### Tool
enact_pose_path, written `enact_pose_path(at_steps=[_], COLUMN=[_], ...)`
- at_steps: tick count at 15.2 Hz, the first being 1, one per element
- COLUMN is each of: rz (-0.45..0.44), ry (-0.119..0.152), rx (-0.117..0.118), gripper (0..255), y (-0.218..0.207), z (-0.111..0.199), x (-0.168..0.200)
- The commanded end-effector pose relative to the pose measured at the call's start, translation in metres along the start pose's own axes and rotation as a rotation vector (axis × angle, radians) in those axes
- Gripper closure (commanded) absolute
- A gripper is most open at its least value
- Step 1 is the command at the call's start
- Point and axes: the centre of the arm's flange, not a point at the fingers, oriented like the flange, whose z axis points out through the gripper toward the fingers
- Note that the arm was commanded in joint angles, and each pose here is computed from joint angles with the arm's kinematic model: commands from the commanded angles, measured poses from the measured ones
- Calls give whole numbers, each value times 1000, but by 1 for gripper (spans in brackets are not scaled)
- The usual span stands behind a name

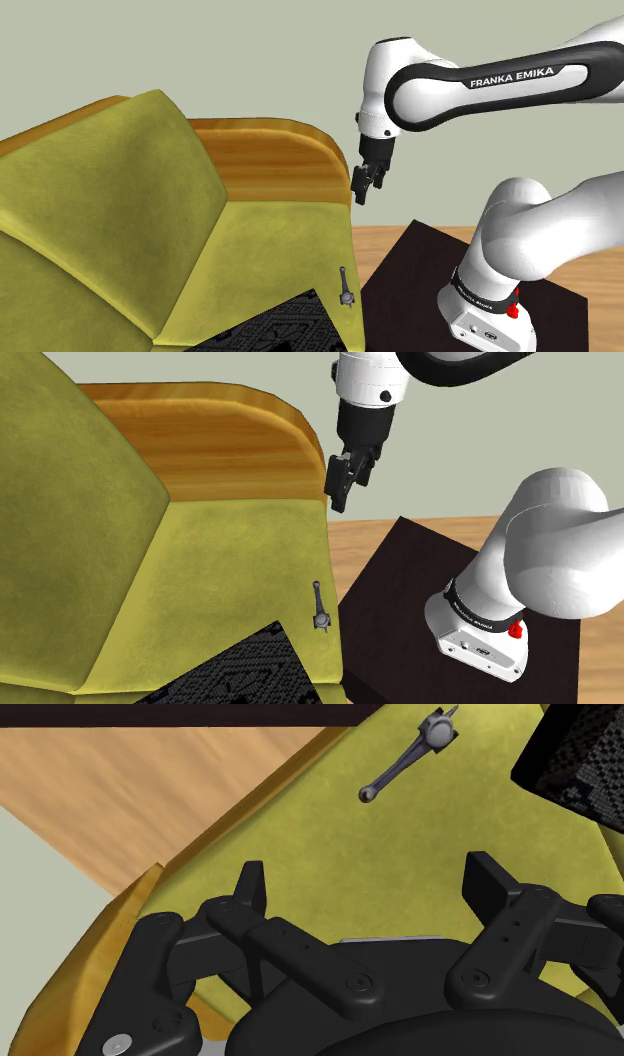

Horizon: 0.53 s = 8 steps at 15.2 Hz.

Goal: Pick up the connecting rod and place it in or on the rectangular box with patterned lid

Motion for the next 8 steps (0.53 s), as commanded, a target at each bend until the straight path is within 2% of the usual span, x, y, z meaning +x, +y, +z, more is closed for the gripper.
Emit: enact_pose_path(at_steps=[1,8], rz=[-13,-60], ry=[0,-5], rx=[-2,-8], gripper=[0,0], y=[-13,-55], z=[26,107], x=[-3,-15])
